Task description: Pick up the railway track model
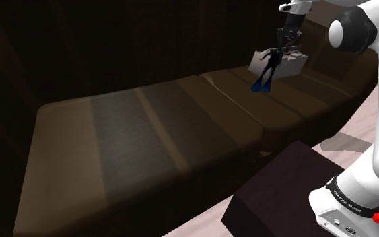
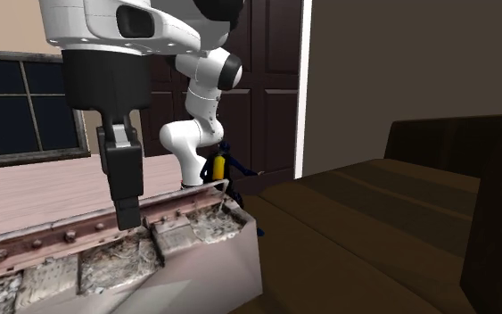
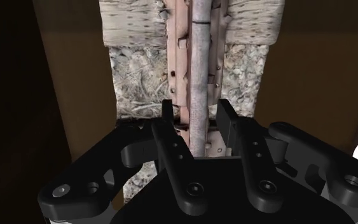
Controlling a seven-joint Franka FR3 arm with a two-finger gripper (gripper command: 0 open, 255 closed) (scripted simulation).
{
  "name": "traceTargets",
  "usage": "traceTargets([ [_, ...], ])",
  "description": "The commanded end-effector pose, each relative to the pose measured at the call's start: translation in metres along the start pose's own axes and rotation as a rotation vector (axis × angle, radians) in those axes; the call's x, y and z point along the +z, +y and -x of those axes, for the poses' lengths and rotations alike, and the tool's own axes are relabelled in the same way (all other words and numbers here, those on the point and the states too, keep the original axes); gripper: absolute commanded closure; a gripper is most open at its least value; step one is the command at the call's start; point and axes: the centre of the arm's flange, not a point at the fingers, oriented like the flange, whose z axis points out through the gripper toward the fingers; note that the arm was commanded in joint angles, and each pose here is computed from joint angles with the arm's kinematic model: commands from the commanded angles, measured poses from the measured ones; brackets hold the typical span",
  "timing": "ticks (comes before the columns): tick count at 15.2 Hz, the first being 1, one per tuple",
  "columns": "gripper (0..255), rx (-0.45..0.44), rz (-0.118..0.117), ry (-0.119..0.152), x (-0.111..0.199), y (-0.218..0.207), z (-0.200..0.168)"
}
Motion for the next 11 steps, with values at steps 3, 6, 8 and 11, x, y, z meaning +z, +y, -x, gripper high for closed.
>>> traceTargets([
  [3,255,0.0,0.006,-0.003,-0.025,0.001,-0.001],
  [6,255,0.0,0.006,-0.003,-0.041,0.001,-0.001],
  [8,255,0.0,0.006,-0.003,-0.051,0.001,-0.001],
  [11,255,0.0,0.006,-0.003,-0.057,0.001,-0.001],
])
